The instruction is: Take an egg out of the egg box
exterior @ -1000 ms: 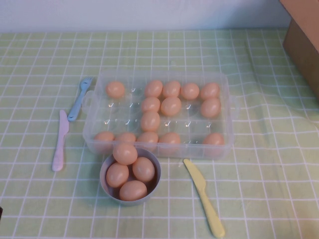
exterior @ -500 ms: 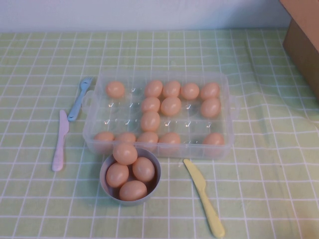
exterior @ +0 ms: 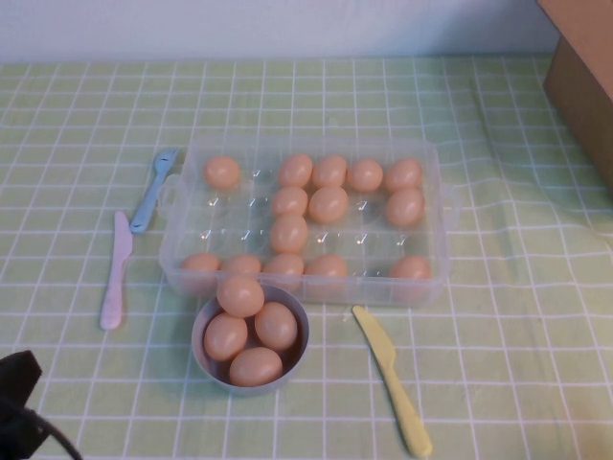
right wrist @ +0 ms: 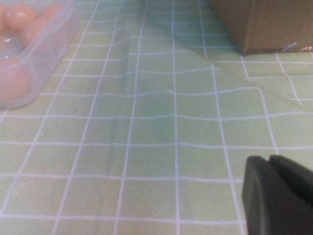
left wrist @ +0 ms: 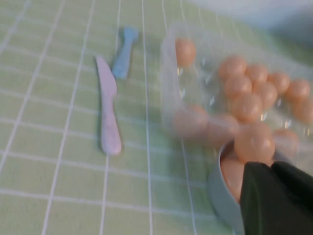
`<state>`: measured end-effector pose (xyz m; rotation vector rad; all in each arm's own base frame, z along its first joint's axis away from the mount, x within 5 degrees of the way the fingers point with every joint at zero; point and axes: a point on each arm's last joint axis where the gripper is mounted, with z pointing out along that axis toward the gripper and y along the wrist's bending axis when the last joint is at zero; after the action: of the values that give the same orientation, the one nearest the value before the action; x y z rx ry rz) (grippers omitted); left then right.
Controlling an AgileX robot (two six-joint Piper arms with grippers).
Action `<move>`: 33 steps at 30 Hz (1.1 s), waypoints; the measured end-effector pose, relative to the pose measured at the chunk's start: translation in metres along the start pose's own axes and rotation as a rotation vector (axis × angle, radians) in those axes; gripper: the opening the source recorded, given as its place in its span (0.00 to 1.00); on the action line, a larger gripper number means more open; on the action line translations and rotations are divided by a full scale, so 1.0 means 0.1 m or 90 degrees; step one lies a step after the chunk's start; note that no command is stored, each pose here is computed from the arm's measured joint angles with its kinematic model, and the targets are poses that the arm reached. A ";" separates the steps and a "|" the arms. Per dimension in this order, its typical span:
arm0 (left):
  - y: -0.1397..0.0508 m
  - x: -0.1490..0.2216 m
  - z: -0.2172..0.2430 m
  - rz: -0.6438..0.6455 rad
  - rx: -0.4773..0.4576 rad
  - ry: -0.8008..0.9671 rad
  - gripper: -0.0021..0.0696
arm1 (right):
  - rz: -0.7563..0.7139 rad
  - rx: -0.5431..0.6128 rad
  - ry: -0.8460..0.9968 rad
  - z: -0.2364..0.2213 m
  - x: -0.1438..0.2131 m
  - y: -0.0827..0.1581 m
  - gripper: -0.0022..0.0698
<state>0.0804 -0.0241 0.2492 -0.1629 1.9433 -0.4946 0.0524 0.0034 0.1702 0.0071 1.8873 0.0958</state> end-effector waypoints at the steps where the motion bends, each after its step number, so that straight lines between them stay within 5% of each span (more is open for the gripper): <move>1: -0.02 -0.03 0.04 0.006 -0.003 0.032 0.02 | 0.000 0.000 0.000 0.00 0.00 0.00 0.01; 11: -0.25 -0.62 0.54 0.134 0.016 0.263 0.02 | 0.000 0.000 0.000 0.00 0.00 0.00 0.01; 21: -0.32 -1.13 1.34 0.212 0.033 0.339 0.02 | 0.000 0.000 0.000 0.00 0.00 0.00 0.01; 33: -0.97 -0.96 2.37 0.358 0.077 0.477 0.02 | 0.000 0.000 0.000 0.00 0.00 0.00 0.01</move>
<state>0.3240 -0.1425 0.2896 0.7267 2.5316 -0.3060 0.0524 0.0034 0.1702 0.0071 1.8873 0.0958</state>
